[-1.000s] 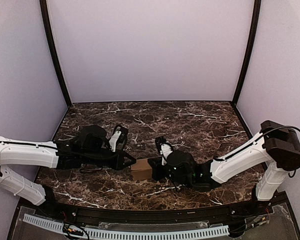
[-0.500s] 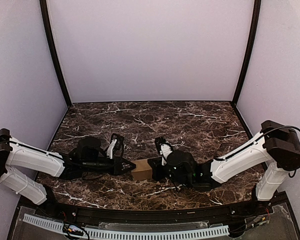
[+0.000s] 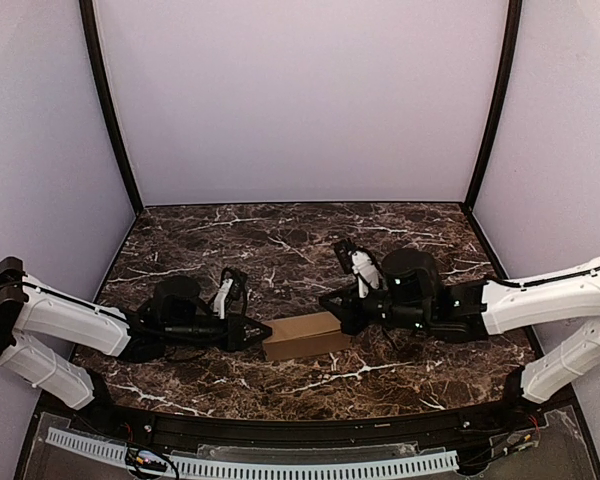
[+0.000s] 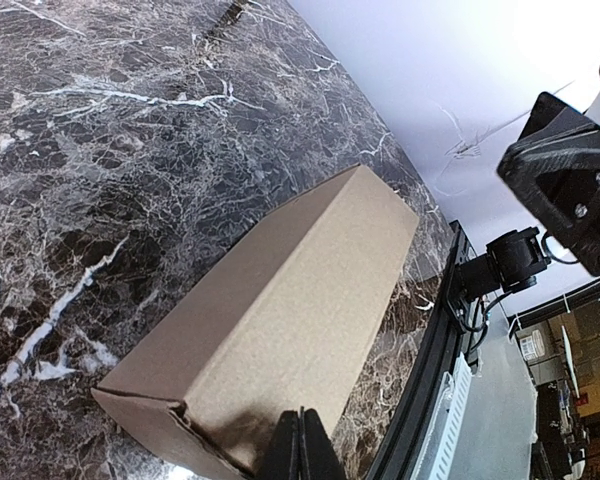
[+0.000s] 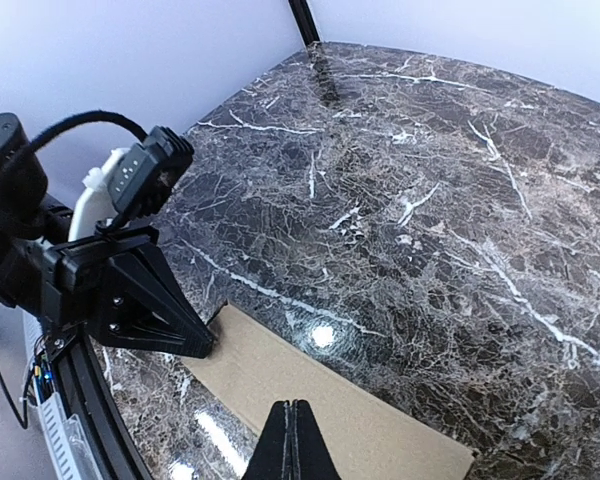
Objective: Fold the paper box
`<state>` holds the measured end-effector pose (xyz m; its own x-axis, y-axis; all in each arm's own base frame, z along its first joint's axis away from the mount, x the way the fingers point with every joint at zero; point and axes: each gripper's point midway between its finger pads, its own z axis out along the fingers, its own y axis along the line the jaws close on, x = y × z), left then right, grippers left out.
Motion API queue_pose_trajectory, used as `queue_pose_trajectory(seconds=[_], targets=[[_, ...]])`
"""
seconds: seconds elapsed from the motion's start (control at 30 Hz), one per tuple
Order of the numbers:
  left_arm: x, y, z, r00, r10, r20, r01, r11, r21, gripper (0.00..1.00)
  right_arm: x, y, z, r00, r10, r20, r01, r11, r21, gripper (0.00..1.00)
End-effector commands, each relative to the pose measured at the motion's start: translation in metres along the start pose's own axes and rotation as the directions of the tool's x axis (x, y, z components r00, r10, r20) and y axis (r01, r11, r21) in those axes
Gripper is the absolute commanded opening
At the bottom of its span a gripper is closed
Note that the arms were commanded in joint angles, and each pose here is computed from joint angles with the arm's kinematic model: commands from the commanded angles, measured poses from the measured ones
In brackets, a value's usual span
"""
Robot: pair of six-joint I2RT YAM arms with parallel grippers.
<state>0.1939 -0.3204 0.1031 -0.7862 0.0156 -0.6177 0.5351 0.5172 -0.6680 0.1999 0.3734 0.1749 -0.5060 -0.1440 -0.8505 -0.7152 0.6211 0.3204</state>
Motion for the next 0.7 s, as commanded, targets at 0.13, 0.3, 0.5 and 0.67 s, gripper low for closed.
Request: queue_pose_trajectory(seconds=[0.13,0.3,0.5,0.67], targets=[[0.062,0.055,-0.007,0.979,-0.065,-0.193,0.026,0.98,-0.199,0.0,0.006,-0.012,-0.031,0.993,0.001,-0.115,-0.008,0.998,-0.065,0.0],[0.063,0.054,-0.005,0.977,-0.067,-0.202,0.027,0.981,-0.192,0.0,0.014,-0.032,-0.032,0.987,0.041,-0.154,-0.041,0.999,0.005,0.0],[0.062,0.053,-0.005,0.978,-0.063,-0.2,0.025,0.982,-0.189,0.0,0.035,-0.047,-0.021,0.975,0.072,-0.211,-0.065,0.997,0.04,0.0],[0.064,0.054,-0.005,0.977,-0.069,-0.203,0.03,0.981,-0.191,0.0,0.067,-0.058,-0.007,0.954,0.098,-0.284,-0.082,0.994,0.067,0.0]])
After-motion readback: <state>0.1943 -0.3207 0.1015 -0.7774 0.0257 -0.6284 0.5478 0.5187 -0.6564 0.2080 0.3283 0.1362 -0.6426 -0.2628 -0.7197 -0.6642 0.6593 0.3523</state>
